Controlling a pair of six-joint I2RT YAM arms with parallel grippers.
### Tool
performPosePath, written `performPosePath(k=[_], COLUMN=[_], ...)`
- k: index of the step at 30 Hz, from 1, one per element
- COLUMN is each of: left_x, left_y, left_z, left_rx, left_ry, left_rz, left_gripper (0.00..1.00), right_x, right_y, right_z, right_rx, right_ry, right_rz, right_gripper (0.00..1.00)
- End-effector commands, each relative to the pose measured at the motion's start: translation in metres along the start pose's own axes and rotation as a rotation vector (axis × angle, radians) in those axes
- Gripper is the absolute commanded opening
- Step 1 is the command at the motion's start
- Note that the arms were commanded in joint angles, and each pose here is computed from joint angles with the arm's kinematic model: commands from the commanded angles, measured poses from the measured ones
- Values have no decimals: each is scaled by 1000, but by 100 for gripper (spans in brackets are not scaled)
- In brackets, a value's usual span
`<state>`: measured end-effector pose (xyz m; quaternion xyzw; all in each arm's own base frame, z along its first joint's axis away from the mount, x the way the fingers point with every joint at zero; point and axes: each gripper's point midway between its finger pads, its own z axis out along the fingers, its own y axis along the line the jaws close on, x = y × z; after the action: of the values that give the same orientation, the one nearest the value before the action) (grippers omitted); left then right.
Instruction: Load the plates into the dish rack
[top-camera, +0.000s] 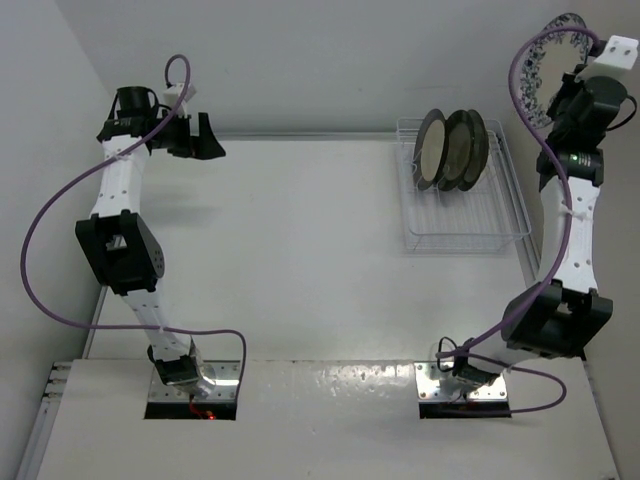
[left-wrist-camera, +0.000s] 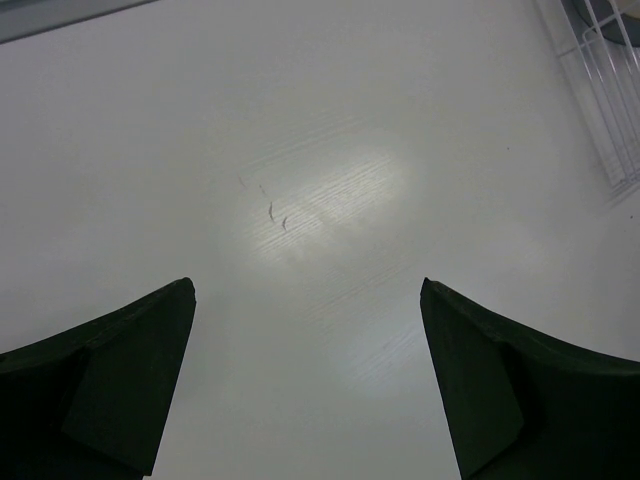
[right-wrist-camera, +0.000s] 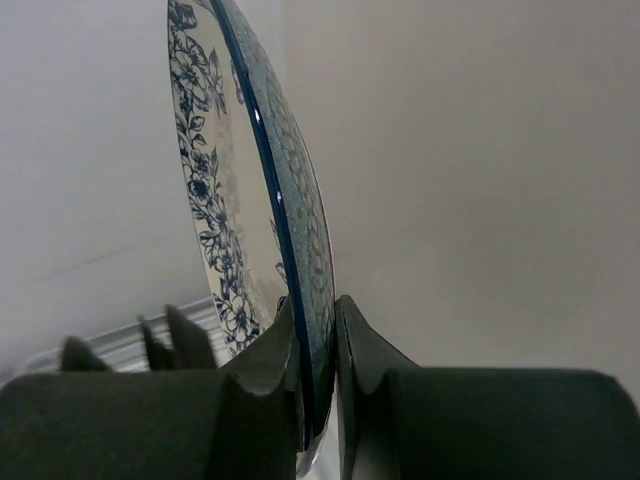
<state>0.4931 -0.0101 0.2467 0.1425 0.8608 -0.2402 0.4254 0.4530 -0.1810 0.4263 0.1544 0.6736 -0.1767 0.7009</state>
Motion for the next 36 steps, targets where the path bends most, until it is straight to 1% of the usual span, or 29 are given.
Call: performPosePath(k=[1,2,3,7,12,21,25,27,28,33,34,36], left_x=[-4,-8,-4,-1,-1,2,3,3,3,3,3,6], left_y=[-12,-14,-13,-14,-16,-19,-19,-19,-19,-19,-19,-18], left_z=[-7,-10,-8,-8,-10,-6,-6,-6,-6,-6,-6,-5], left_rx=[25,22,24,24,24,33,33,33,33,33,33,34], left_ry=[-22,-35,-27,-26,-27,-17,-17,-17,-17,-17,-17,-10], left_rz=[7,19,11,11,11,18,18,18,18,18,18,12], left_gripper=[100,100,100,100,100,100,100,100,100,100,100,100], right_x=[-72,-67,-49,-21,20,84,107,111,122,136,131,131], right_y=[-13,-10,-8,-7,-1,10,18,21,20,27,32,36], right_z=[3,4,11,17,31,32,31,31,33,38,39,41], right_rx=[46,36,24,20,14,57,52,60,68,93,103,112], right_ry=[-260,-247,-206,-164,-66,78,111,115,135,148,117,116], right_rz=[-146,-156,-191,-198,-217,-209,-217,-216,-222,-264,-278,-288], right_gripper=[0,0,0,0,0,0,0,0,0,0,0,0])
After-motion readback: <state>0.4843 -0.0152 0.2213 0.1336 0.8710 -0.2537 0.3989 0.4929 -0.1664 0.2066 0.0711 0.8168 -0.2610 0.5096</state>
